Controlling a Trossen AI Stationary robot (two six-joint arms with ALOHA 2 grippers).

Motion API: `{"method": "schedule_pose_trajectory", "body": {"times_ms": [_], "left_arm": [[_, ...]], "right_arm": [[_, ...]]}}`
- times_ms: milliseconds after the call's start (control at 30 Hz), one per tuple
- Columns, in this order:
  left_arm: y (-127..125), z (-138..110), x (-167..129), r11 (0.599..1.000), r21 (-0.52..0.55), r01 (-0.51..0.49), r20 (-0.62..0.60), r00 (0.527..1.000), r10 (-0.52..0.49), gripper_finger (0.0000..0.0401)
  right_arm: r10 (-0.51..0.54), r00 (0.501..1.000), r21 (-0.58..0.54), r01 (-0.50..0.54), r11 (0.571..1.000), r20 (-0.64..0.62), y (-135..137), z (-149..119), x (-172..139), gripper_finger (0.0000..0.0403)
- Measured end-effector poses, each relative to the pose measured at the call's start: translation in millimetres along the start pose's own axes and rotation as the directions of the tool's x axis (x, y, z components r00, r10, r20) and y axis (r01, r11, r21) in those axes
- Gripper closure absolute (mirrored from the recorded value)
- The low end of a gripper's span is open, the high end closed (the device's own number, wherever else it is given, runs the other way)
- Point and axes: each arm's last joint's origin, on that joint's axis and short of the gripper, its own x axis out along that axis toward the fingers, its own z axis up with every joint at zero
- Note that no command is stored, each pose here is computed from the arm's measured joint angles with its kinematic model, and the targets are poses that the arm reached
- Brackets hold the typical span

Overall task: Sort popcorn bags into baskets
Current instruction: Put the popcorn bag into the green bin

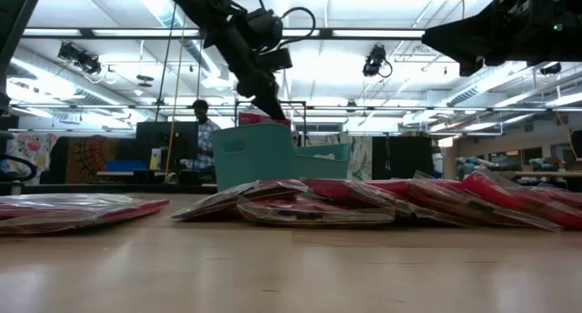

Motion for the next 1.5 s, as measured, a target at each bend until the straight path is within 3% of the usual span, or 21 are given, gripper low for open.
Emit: {"method": "schedule_pose_trajectory", "body": {"times_ms": [200,333,500,633,800,867,1033,1167,1333,1500], "left_arm": [[-20,-1,1,0.990,0.113,0.083,-0.104,0.992,-0.071,0.0395],[-22,7,2,0.992,0.122,-0.040,-0.124,0.991,0.055,0.0396],[-18,16,2,0.983,0.125,-0.133,-0.052,0.989,0.140,0.0396],[-12,22,2,0.950,0.224,-0.219,0.000,0.974,0.225,0.0396],[-7,28,0,0.890,0.375,-0.258,0.073,0.966,0.249,0.0397],[-8,27,1,0.836,0.497,-0.233,0.075,0.971,0.226,0.0396],[-7,26,1,0.651,0.732,-0.199,0.075,0.974,0.214,0.0396],[-2,23,0,0.528,0.830,-0.179,0.069,0.973,0.221,0.0396],[6,20,-1,0.348,0.922,-0.168,0.091,0.970,0.227,0.0396],[15,18,1,0.238,0.949,-0.205,0.160,0.967,0.196,0.0395]], "right_arm": [[0.000,1.000,0.000,0.000,1.000,0.000,0,0,0,0.0325],[0.000,1.000,0.000,0.000,1.000,0.000,0,0,0,0.0325],[0.000,1.000,0.001,0.000,1.000,0.000,0,0,0,0.0325],[0.000,1.000,0.001,0.000,1.000,0.000,0,0,0,0.0325],[0.000,1.000,0.001,0.000,1.000,0.000,0,0,0,0.0325],[0.000,1.000,0.001,0.000,1.000,0.000,0,0,0,0.0325],[0.000,1.000,0.001,0.000,1.000,0.000,0,0,0,0.0325],[0.001,1.000,-0.002,-0.001,1.000,-0.008,0,-1,0,0.0325],[0.005,0.999,0.005,-0.005,1.000,-0.038,1,-4,0,0.0325],[0.006,0.999,0.027,-0.005,1.000,-0.042,1,-4,0,0.0325]]}}
